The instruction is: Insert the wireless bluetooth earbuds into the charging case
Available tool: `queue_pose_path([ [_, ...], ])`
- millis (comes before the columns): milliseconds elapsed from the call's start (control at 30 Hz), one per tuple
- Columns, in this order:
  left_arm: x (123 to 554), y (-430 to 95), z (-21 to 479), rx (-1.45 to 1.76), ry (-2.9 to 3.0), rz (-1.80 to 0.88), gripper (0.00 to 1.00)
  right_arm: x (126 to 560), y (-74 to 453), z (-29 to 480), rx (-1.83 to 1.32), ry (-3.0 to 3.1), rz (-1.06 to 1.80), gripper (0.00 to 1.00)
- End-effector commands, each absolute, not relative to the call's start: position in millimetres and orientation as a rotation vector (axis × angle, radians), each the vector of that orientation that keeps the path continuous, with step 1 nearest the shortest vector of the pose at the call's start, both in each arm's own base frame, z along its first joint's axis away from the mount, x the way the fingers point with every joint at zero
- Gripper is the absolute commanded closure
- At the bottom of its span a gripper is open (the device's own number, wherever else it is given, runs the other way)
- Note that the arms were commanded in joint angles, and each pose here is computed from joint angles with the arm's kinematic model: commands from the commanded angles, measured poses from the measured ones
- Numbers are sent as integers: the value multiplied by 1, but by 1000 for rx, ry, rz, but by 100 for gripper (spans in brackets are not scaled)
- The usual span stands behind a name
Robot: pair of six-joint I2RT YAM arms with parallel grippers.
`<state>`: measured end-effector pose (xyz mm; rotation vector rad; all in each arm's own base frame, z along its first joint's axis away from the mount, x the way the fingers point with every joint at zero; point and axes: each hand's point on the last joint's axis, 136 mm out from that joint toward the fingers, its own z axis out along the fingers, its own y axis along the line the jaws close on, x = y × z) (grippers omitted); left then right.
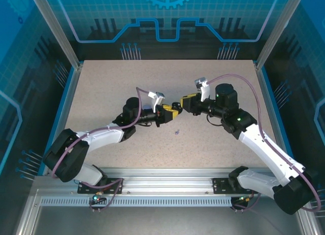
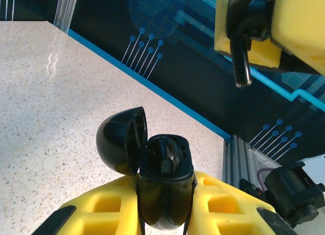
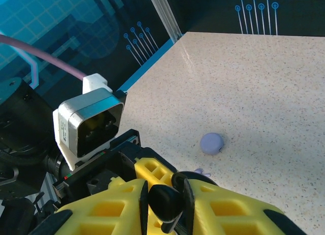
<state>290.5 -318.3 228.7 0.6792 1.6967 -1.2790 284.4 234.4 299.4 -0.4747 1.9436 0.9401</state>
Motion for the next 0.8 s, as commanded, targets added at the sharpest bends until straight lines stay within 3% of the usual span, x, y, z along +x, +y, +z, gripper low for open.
queue_pose_path([
  [0, 282, -321, 271, 750, 1545, -1267, 100, 281, 236, 309, -510, 1893, 895, 73],
  [767, 276, -322, 284, 759, 1547, -1265, 100, 277, 245, 306, -556, 1889, 845, 73],
])
